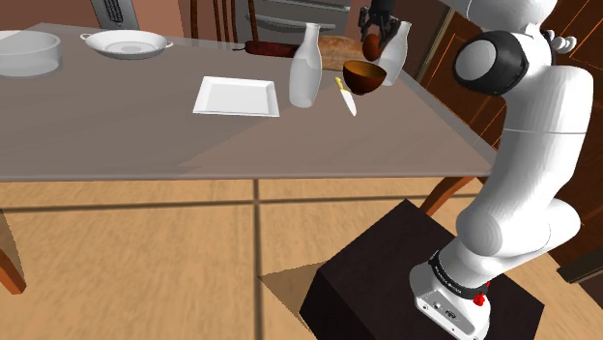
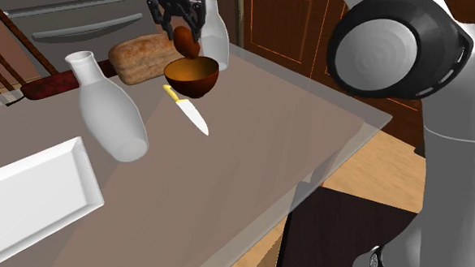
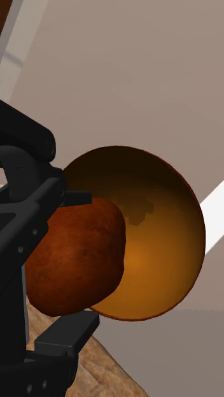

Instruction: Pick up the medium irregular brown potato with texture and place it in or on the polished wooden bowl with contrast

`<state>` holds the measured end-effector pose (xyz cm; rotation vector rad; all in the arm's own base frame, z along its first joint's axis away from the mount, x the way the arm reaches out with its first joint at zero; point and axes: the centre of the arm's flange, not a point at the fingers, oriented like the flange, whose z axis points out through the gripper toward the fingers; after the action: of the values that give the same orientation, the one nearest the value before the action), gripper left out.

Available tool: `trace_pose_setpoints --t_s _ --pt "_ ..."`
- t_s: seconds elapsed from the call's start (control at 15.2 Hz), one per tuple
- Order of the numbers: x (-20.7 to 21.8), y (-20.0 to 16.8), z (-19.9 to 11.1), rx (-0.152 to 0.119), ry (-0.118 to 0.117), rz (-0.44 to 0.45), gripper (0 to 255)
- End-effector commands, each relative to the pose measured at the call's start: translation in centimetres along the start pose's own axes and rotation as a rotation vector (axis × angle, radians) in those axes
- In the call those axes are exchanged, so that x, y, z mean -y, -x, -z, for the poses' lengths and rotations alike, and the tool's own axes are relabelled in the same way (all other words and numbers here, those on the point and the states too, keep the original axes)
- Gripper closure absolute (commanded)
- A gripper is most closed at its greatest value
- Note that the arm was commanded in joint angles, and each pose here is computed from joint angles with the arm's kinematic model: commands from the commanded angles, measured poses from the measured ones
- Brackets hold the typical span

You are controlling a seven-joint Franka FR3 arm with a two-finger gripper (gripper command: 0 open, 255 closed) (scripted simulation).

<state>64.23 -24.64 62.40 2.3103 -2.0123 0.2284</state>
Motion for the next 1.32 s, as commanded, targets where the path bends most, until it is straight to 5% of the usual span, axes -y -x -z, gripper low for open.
trace_pose_setpoints --t_s 0.0,0.66,1.12,1.19,1.25 --pt "0.0 0.1 -1.0 0.0 -0.001 0.0 255" --pt "-0.3 0.9 -6.1 0.0 -0.001 0.0 255" --pt "-0.3 0.9 -6.1 0.0 -0.001 0.0 255" --pt "-0.3 0.9 -6.1 0.0 -0.001 0.0 0" --pt "-0.3 0.9 -6.1 0.0 -0.001 0.0 0"
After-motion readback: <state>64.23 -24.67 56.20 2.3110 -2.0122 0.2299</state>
